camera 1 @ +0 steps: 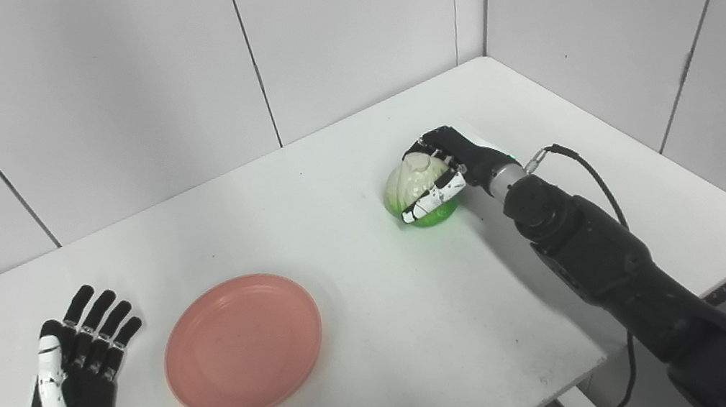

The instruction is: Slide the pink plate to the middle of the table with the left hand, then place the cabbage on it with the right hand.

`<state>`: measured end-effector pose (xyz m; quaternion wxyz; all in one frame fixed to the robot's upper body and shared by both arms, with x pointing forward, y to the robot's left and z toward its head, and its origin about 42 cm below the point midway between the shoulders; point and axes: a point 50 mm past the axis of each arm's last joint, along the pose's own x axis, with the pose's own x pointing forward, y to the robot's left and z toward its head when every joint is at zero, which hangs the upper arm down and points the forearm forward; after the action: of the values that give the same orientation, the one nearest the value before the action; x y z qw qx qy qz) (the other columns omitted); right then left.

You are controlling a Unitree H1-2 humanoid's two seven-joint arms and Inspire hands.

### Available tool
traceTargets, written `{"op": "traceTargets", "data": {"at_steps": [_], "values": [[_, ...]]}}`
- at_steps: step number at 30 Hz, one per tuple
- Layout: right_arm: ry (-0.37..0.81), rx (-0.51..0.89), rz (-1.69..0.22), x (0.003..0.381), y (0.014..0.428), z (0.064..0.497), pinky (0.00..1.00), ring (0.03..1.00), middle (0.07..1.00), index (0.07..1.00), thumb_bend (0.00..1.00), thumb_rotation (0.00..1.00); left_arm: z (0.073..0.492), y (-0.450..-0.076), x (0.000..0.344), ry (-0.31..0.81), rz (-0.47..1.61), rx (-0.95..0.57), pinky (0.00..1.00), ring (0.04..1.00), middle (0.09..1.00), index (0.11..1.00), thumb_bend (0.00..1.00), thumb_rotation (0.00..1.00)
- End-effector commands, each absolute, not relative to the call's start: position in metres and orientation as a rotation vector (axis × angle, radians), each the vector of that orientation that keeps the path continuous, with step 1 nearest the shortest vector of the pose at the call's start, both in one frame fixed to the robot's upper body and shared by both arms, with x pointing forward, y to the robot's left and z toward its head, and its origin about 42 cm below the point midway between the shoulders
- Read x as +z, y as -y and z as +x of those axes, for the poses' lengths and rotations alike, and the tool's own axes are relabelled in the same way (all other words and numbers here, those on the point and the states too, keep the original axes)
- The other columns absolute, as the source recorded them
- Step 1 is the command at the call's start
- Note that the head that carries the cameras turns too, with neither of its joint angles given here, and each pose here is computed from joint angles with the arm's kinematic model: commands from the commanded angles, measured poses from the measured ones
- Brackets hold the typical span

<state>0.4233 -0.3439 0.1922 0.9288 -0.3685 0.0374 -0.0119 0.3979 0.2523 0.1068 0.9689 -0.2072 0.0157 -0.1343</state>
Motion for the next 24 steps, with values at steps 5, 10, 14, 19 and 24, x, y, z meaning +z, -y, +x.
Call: {"op": "traceTargets", "data": {"at_steps": [5,10,14,19,24], "values": [[0.085,-0.051,-0.803,0.258,0.341,0.417,0.36,0.428,0.457,0.515,0.53,0.00,0.376,-0.242,0.080,-0.159,-0.436,-0.239,0.79,0.815,0.830,0.823,0.50,0.80],[0.149,-0.015,-0.800,0.277,0.326,0.410,0.37,0.431,0.459,0.513,0.53,0.00,0.374,-0.237,0.082,-0.161,-0.435,-0.233,0.79,0.815,0.830,0.824,0.48,0.82],[0.185,0.015,-0.790,0.285,0.313,0.408,0.36,0.429,0.459,0.513,0.53,0.00,0.373,-0.231,0.084,-0.159,-0.436,-0.231,0.79,0.815,0.830,0.827,0.47,0.83],[0.242,0.102,-0.749,0.291,0.284,0.409,0.37,0.436,0.461,0.512,0.53,0.00,0.372,-0.218,0.087,-0.156,-0.434,-0.231,0.80,0.822,0.834,0.830,0.45,0.88],[0.253,0.170,-0.722,0.286,0.254,0.416,0.36,0.421,0.459,0.512,0.53,0.00,0.370,-0.199,0.090,-0.158,-0.426,-0.221,0.81,0.832,0.846,0.836,0.43,0.91]]}}
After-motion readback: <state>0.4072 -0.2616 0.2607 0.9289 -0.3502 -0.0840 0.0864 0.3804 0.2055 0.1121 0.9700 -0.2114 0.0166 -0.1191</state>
